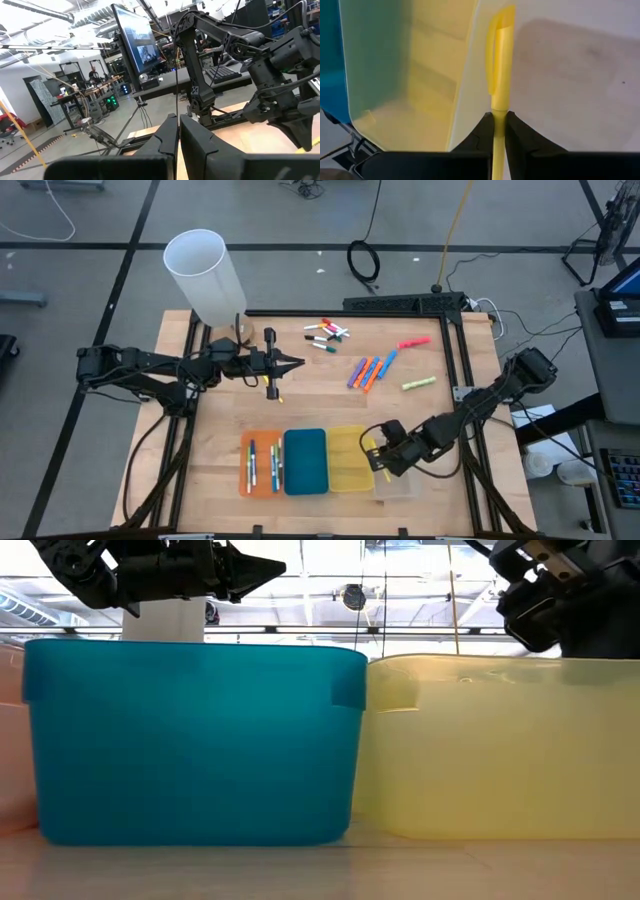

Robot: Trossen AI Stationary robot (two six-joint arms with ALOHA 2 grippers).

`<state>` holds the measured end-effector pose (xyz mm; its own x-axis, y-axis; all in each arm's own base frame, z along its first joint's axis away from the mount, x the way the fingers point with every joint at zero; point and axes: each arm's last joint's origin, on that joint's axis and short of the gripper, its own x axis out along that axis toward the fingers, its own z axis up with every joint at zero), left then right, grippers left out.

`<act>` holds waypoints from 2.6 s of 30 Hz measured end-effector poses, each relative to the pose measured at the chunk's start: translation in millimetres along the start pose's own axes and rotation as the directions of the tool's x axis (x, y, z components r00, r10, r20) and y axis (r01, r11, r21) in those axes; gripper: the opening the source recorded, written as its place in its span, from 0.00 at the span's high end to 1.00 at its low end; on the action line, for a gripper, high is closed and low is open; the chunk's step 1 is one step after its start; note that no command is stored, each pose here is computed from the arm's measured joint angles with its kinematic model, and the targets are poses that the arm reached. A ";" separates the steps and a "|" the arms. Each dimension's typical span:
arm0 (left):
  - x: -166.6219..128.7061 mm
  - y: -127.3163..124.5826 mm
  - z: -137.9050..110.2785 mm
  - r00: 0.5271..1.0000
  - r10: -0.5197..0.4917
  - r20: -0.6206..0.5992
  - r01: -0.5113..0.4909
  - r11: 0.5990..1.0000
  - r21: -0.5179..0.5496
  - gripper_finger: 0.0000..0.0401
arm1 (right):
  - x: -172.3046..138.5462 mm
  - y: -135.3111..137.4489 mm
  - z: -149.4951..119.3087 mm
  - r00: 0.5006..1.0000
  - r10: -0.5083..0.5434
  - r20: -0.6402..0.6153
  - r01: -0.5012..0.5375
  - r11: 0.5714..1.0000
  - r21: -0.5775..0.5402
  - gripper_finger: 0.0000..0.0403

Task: Pick & Place Markers
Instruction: Put the top yellow pen into the transparent bin, then adjust the light green highlighter pen on the table, then put the yellow pen into the transparent bin

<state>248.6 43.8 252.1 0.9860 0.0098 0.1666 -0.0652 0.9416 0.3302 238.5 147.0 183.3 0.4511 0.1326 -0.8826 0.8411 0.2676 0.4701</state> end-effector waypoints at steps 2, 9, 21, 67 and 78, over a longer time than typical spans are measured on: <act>0.0 -0.1 0.0 1.000 0.000 0.000 0.000 1.000 0.000 0.94 | 0.0 -0.2 0.2 1.000 -0.002 0.002 0.002 1.000 -0.027 0.95; 0.0 0.0 0.0 1.000 0.000 0.000 0.000 1.000 -0.001 0.94 | 0.0 -3.0 1.0 0.999 -0.030 0.014 0.031 0.996 -0.078 0.75; 0.0 -0.1 -0.1 1.000 0.000 -0.001 0.000 1.000 -0.006 0.94 | -39.9 3.9 9.4 0.992 0.116 -0.055 -0.118 0.993 -0.025 0.50; -0.1 -0.5 -1.3 1.000 -0.004 -0.013 0.004 0.999 -0.033 0.94 | -18.0 -158.1 101.3 0.696 -0.501 0.514 0.486 0.856 0.177 0.99; -0.1 -0.5 -1.6 1.000 -0.005 -0.015 0.004 1.000 -0.027 0.94 | -23.1 -88.6 116.3 0.699 0.047 0.714 0.311 0.879 -0.362 1.00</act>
<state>248.8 43.8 250.5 0.9885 0.0107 0.1508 -0.0570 0.9503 0.3061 188.2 9.2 163.2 0.5675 -0.5759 -0.5885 0.7713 0.6220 0.1350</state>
